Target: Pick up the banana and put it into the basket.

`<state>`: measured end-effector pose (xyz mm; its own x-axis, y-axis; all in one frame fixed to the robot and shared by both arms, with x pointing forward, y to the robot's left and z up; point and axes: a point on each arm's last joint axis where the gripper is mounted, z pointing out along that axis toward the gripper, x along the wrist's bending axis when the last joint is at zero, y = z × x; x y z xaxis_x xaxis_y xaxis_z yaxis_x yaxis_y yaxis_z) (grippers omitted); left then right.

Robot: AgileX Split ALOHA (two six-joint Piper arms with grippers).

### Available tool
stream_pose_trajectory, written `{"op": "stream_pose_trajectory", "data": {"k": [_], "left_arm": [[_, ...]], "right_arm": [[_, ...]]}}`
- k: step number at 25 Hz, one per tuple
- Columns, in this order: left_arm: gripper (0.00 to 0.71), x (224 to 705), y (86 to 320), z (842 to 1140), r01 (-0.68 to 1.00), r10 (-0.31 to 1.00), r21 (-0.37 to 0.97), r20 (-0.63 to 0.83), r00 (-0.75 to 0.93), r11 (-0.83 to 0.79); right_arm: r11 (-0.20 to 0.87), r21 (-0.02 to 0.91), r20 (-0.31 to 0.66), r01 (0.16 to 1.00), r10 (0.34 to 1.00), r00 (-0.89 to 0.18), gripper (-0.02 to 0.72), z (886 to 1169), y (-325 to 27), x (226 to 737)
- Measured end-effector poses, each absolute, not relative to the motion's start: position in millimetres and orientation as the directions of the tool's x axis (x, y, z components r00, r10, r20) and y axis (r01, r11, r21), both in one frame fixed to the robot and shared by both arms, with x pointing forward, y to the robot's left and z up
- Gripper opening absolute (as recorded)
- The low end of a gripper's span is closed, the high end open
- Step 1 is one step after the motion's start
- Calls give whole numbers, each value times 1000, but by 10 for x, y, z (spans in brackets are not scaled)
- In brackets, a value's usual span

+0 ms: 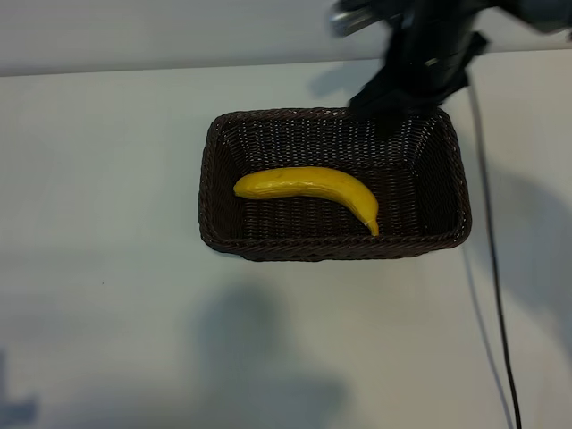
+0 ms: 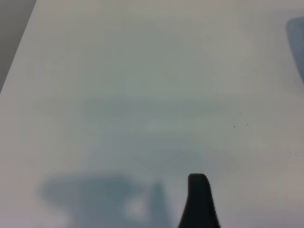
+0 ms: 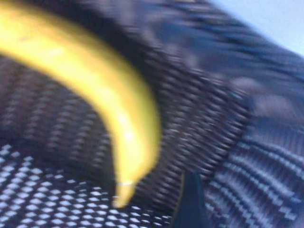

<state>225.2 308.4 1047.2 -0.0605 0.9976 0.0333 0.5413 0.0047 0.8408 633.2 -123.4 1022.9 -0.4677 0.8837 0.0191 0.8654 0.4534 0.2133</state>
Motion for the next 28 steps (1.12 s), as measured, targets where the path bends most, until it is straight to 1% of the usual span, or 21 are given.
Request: {"op": "stream_pose_trajectory", "data": {"k": [4, 7, 12, 15, 17, 19, 25, 28], "left_arm": [[560, 2252, 3084, 10472, 541, 998, 841, 32, -61, 6], [560, 2252, 3084, 10472, 541, 998, 841, 32, -61, 6], [560, 2252, 3084, 10472, 541, 998, 841, 32, -62, 7], [560, 2252, 3084, 10472, 541, 998, 841, 32, -62, 7], [560, 2252, 3084, 10472, 541, 998, 841, 32, -62, 7], [560, 2252, 3084, 10472, 541, 998, 841, 32, -62, 7], [560, 2252, 3084, 10472, 541, 998, 841, 32, -62, 7], [560, 2252, 3084, 10472, 541, 998, 841, 32, -62, 7]], "right_arm": [[295, 206, 55, 933, 949, -312, 584, 10230, -1762, 6522], [192, 195, 58, 962, 977, -207, 584, 10228, -2148, 6609], [64, 185, 44, 981, 996, -73, 584, 10225, -2751, 6677], [3, 180, 36, 984, 999, -10, 584, 10218, -3048, 6674], [-19, 169, 33, 985, 999, 13, 583, 10206, -3170, 6628], [-14, 162, 29, 987, 1000, 10, 584, 10213, -3221, 6575], [14, 143, 26, 990, 999, -18, 584, 10279, -3214, 6353], [16, 143, 21, 990, 1000, -19, 584, 10371, -3205, 6160]]}}
